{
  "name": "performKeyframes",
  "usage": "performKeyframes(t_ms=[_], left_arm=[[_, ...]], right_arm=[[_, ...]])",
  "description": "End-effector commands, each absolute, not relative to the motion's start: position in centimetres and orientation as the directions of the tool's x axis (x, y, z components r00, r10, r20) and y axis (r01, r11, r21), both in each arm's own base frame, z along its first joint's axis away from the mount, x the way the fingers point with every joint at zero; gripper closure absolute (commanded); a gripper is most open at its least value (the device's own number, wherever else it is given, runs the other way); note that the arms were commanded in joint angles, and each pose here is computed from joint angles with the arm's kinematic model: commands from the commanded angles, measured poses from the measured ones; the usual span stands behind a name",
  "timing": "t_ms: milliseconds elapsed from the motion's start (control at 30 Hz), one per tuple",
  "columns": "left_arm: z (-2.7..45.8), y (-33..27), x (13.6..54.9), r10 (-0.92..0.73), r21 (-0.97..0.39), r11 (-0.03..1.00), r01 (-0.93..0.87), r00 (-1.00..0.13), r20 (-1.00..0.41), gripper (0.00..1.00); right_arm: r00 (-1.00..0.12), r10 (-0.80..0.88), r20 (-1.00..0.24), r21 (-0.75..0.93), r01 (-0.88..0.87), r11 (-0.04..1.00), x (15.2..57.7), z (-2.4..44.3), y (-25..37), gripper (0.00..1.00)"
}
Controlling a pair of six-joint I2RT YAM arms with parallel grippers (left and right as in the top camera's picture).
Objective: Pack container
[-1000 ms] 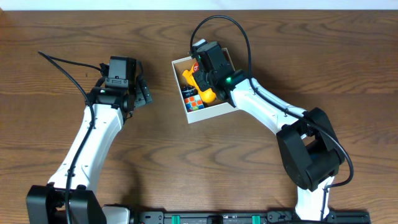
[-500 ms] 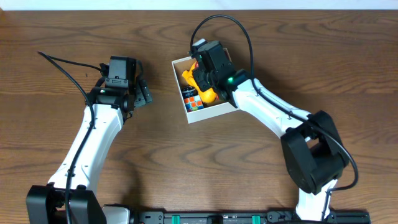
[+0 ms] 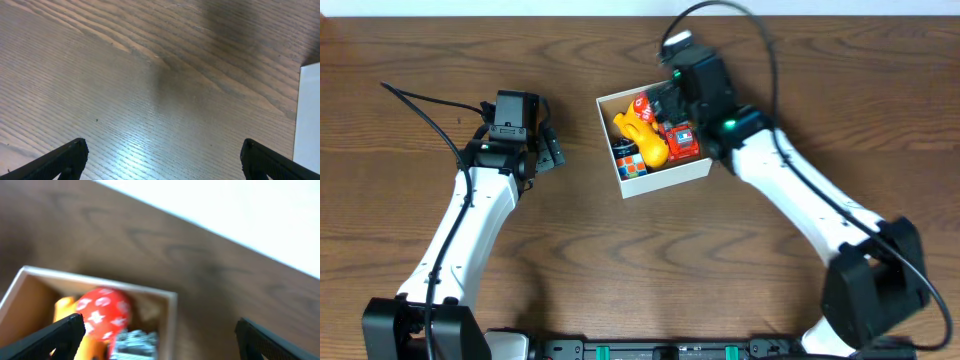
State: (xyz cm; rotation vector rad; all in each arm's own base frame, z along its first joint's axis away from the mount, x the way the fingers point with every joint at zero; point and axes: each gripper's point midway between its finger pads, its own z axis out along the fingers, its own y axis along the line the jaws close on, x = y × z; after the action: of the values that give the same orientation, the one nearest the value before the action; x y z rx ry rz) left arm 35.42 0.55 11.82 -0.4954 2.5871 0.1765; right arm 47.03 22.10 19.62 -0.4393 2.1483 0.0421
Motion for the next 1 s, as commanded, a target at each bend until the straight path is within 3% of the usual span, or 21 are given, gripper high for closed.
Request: performKeyframes(t_ms=[0, 800, 967], left_arm=[[11.7, 0.9, 35.5, -0.306, 0.051, 0.924, -0.378, -0.815, -0.493, 0.02], [11.7, 0.9, 35.5, -0.306, 0.051, 0.924, -0.378, -0.815, -0.493, 0.02], [11.7, 0.9, 35.5, -0.306, 0.051, 0.924, -0.378, -0.815, -0.493, 0.02]], right_arm=[[-0.519, -0.265, -0.812, -0.141, -0.266, 0.954, 47.7, 20.6, 19.9, 0.01], [-0.586, -0.281, -0.760, -0.157, -0.253, 0.955, 47.1, 19.0, 18.1, 0.01], [-0.510, -0.251, -0.823, -0.147, -0.236, 0.961, 46.1, 24.0, 17.6, 0.01]])
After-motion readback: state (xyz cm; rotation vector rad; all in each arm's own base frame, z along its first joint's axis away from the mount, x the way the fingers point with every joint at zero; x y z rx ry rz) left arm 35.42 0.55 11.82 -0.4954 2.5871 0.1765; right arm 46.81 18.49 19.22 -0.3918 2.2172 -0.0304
